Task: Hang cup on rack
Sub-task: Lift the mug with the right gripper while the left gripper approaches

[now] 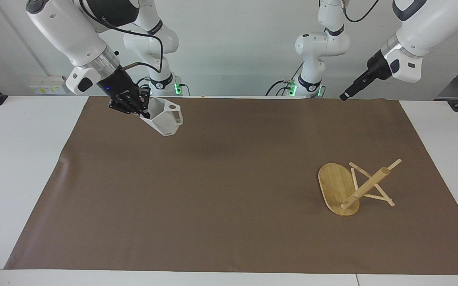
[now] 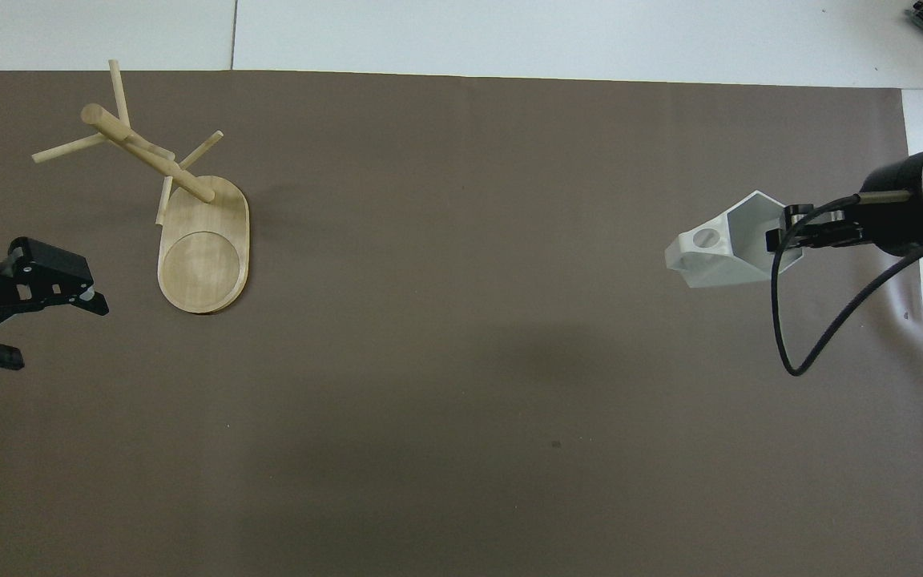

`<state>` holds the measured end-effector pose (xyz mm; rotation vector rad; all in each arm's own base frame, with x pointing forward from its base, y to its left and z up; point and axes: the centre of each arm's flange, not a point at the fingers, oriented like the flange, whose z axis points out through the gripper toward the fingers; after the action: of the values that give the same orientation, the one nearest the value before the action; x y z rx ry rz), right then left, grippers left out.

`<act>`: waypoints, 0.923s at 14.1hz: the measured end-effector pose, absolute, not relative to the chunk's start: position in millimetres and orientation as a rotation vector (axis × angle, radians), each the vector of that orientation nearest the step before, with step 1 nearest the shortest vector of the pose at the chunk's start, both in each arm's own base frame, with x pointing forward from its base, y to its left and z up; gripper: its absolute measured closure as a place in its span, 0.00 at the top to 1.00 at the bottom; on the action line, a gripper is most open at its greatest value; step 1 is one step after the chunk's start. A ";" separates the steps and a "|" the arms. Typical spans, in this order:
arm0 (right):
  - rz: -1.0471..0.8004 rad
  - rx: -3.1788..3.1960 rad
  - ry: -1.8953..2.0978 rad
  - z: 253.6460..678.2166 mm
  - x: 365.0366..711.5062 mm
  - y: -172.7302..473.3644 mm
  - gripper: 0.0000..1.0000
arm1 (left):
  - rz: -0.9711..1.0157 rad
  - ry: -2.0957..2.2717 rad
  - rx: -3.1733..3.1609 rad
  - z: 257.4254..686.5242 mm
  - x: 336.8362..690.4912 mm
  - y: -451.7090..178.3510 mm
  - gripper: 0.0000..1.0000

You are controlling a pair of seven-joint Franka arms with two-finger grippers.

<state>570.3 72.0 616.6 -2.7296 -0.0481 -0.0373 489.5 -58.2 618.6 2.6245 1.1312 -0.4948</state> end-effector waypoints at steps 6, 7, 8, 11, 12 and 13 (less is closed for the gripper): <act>0.032 -2.666 -0.190 621.8 547.8 171.6 0.04 | -0.721 1.518 2.091 599.4 471.1 -58.3 1.00; 0.059 -2.667 -0.163 622.9 540.9 190.9 0.04 | -0.744 1.573 1.992 593.9 470.4 -59.6 1.00; 0.076 -2.669 -0.141 623.8 535.6 205.0 0.04 | -0.765 1.608 1.919 588.8 469.0 -61.2 1.00; 0.082 -2.666 -0.110 626.5 524.1 237.7 0.04 | -0.859 1.641 1.741 573.1 461.0 -65.3 1.00; 0.082 -2.661 -0.103 626.2 520.8 246.8 0.04 | -0.885 1.649 1.679 567.7 460.9 -63.6 1.00; 0.084 -2.646 -0.084 626.1 517.7 255.6 0.04 | -0.906 1.655 1.616 562.5 462.2 -60.5 1.00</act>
<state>517.7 255.6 626.1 -2.6464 -0.0837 0.0841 462.2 -60.5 562.5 1.6161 1.6545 -0.9060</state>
